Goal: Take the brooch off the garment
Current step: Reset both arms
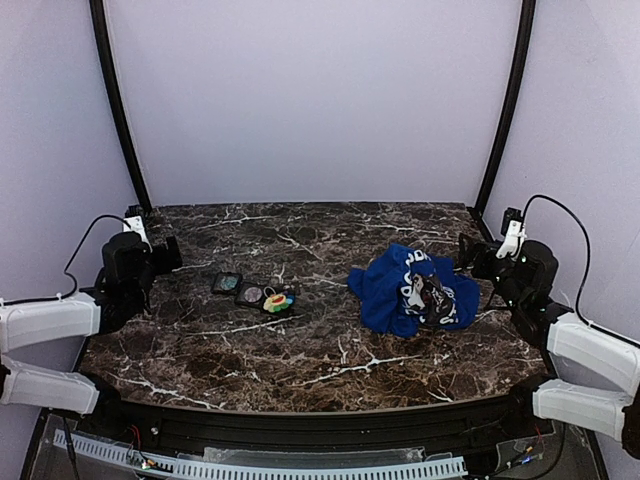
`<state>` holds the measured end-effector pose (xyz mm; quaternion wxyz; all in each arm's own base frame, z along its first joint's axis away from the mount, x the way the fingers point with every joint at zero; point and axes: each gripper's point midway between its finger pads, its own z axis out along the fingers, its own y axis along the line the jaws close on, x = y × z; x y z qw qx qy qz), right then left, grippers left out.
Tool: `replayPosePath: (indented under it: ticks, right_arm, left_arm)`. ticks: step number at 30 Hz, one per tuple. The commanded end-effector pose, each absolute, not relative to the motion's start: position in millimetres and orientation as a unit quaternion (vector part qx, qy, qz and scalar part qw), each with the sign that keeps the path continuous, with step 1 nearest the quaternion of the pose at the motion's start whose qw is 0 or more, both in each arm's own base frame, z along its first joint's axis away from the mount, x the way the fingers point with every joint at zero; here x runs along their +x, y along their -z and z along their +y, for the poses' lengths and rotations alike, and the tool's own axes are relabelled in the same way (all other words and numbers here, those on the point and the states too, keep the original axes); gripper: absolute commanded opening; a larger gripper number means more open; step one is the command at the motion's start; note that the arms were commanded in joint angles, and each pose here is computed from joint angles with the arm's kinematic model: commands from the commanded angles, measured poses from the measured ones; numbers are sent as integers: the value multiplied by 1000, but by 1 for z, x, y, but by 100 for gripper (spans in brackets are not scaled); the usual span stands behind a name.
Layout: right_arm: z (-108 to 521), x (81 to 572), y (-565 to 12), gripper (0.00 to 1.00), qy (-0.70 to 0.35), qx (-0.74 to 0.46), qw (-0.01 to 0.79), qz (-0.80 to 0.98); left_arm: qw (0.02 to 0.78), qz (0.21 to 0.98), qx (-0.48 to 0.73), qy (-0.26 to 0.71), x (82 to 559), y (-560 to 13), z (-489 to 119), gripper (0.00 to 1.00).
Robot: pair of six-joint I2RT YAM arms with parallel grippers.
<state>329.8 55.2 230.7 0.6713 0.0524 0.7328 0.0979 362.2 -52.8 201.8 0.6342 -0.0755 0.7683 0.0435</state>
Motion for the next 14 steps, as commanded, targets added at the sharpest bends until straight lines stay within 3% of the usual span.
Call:
replayPosePath:
  ticks: [1,14]
  right_arm:
    - [48,333,-236,99,-79,68,703,703]
    - [50,334,-231,99,-67,62,699,709]
  left_arm:
    - [667,728,-119,-104,346,-215,-22,99]
    - [653,738,-119,-122,350,-207,-21,99]
